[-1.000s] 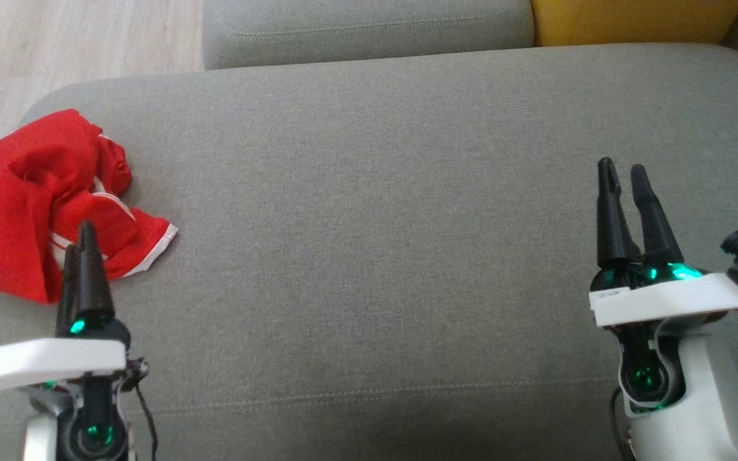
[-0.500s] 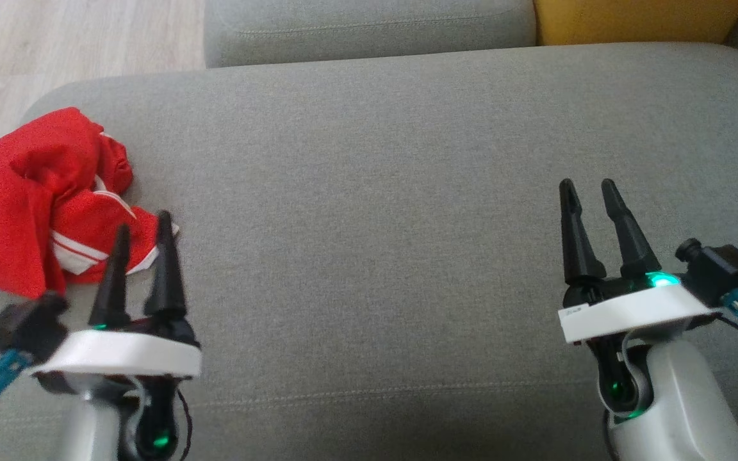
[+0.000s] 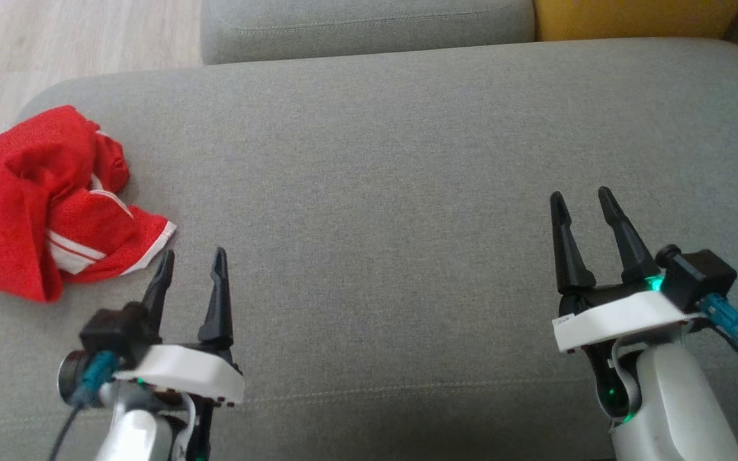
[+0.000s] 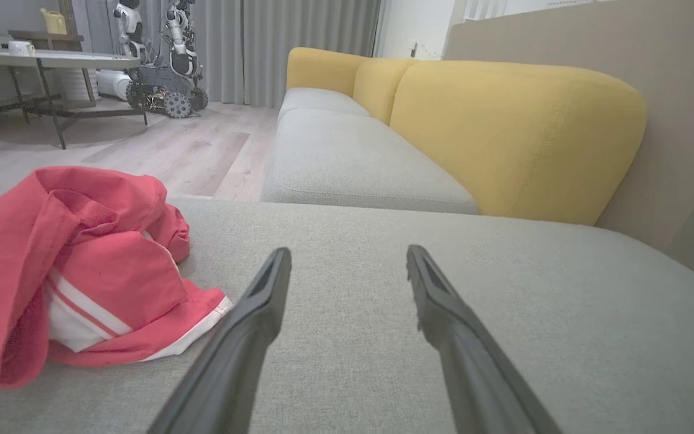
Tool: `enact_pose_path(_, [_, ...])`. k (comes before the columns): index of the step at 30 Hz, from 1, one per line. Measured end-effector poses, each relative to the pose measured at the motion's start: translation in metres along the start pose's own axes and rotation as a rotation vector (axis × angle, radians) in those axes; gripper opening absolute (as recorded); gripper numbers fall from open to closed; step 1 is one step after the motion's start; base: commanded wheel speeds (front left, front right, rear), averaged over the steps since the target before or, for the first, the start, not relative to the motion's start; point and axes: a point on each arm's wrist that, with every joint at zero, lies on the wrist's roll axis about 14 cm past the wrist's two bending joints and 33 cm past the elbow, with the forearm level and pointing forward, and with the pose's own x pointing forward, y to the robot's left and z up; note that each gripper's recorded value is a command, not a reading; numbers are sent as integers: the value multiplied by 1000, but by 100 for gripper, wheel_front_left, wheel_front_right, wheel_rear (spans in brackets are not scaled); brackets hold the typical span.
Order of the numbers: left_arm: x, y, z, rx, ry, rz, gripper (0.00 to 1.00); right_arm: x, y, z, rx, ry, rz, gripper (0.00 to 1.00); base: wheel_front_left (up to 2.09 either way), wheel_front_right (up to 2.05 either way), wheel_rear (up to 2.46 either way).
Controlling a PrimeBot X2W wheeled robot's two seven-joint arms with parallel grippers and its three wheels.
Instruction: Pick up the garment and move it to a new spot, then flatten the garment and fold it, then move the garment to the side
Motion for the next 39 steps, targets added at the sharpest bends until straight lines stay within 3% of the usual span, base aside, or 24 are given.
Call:
enact_pose_path(18, [-3,-14,-7,246,-27,-45,100,2,20,0,-178,-18,76,100,0,0,0])
enact_pose_path(26, [-2,-13,-3,200,-49,-29,100,2,31,-1,-177,-30,112,100,0,0,0])
enact_pose_path(39, [-4,-7,-23,74,12,-30,100,-3,20,-11,3,5,60,100,0,0,0])
